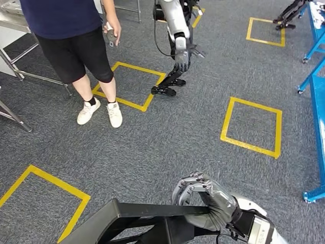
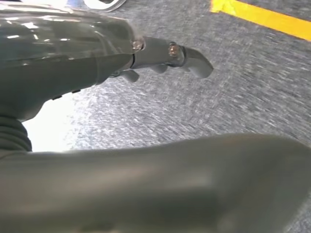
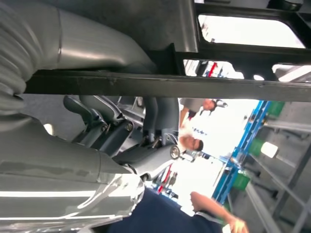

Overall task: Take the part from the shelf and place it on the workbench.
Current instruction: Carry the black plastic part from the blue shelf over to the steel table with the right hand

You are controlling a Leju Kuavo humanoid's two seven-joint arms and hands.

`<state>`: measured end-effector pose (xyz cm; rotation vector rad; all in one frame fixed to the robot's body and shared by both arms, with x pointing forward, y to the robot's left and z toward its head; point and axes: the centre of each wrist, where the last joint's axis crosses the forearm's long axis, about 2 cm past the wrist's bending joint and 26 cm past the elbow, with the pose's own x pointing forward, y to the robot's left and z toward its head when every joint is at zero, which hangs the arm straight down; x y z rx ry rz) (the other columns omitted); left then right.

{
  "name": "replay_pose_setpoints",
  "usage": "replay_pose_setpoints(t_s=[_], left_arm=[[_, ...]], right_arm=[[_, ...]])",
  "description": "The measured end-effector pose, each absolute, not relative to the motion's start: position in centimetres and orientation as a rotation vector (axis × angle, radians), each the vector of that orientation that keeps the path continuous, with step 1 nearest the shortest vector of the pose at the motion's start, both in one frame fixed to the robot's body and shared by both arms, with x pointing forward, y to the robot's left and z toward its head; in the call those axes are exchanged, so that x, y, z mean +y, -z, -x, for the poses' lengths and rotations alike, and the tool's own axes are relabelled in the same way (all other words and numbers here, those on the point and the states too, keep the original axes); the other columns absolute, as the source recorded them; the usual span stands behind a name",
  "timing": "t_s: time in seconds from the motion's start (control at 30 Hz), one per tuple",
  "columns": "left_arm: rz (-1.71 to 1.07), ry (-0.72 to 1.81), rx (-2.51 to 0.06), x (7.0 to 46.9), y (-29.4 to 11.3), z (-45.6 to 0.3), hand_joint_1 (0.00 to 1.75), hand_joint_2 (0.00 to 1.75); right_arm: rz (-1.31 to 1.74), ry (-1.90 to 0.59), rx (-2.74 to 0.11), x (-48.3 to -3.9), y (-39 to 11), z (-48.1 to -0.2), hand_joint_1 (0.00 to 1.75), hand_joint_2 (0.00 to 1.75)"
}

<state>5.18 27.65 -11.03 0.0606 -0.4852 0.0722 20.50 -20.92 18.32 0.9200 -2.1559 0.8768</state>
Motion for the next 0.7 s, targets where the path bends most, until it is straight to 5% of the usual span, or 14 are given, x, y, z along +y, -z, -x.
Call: replay_pose_setpoints(t_s=[0.7], left_arm=[[-0.055, -0.075, -0.484, 27.47, 11.07, -4.78, 0.0, 1.75]], right_arm=[[-0.932, -0.857, -2.138, -20.85, -17.9, -20.3, 1.75, 1.75]])
